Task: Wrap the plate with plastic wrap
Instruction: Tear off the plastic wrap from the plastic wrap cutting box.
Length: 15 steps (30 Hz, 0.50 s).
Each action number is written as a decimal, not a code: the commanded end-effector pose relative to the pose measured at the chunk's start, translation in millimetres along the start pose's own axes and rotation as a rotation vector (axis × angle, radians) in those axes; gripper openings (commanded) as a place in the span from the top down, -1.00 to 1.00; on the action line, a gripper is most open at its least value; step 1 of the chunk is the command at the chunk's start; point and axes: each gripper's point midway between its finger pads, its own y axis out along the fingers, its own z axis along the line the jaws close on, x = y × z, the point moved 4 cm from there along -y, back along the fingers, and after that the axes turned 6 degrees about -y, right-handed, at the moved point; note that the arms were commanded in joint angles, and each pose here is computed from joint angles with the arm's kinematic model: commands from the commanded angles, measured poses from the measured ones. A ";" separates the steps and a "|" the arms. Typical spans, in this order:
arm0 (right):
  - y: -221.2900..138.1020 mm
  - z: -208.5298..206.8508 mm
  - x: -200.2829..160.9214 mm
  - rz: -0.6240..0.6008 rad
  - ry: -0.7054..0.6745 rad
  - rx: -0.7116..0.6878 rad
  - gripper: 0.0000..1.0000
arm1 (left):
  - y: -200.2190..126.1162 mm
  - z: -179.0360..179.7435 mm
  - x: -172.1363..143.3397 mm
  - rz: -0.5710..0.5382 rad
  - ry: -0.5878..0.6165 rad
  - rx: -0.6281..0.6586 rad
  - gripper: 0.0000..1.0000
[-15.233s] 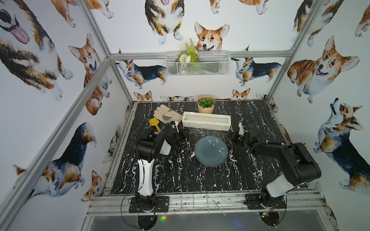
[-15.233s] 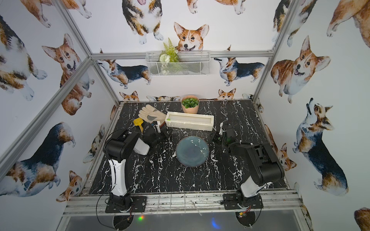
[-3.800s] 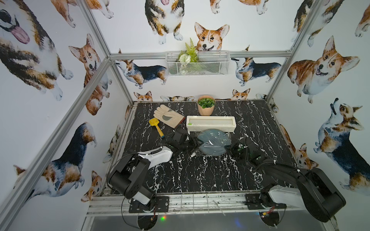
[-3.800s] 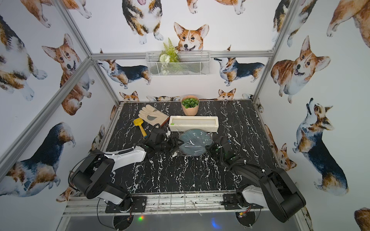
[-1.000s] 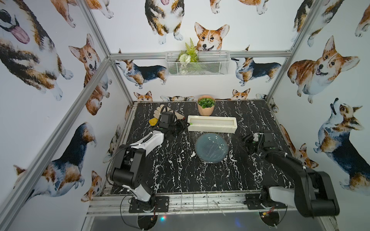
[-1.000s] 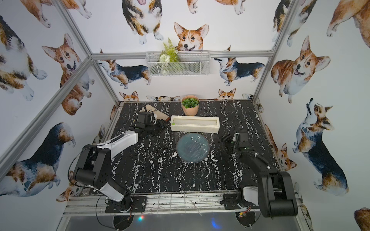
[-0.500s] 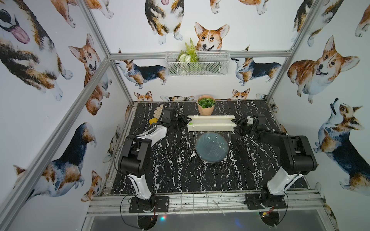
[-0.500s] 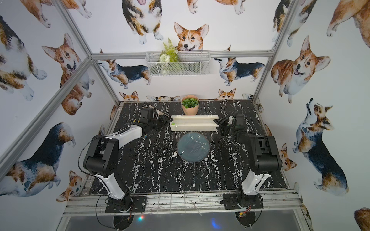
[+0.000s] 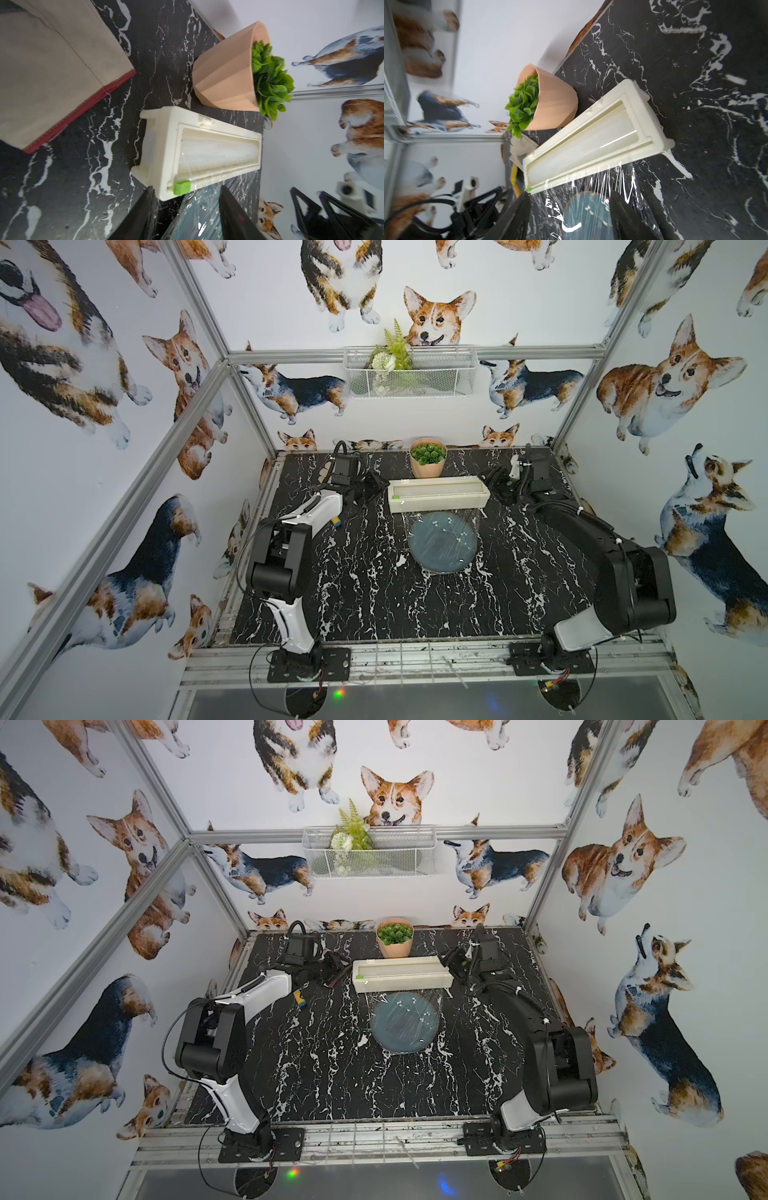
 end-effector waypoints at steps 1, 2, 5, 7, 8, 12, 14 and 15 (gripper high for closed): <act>-3.4 4.5 -23.5 0.059 -0.299 -0.267 -0.31 | 3.3 21.6 -4.8 0.040 0.094 0.151 0.01; -0.1 15.5 -26.8 0.066 -0.344 -0.273 -0.32 | 4.0 22.6 -6.0 0.052 0.104 0.165 0.01; 12.0 51.1 -34.7 0.085 -0.463 -0.260 -0.34 | 7.8 22.9 -14.0 0.089 0.147 0.200 0.02; 19.5 67.6 -39.1 0.109 -0.524 -0.267 -0.36 | 7.1 21.6 -17.2 0.098 0.153 0.202 0.04; 22.9 68.6 -39.7 0.124 -0.541 -0.280 -0.37 | 5.3 19.3 -18.3 0.095 0.153 0.195 0.04; 27.9 34.4 -19.5 0.162 -0.433 -0.340 -0.39 | -3.7 -0.4 -19.9 0.081 0.155 0.107 0.03; 25.5 11.8 -5.2 0.174 -0.333 -0.342 -0.34 | -6.0 -9.3 -20.4 0.085 0.167 0.084 0.02; 23.0 -3.0 3.2 0.174 -0.286 -0.358 -0.29 | -6.3 -14.4 -21.8 0.092 0.177 0.074 0.02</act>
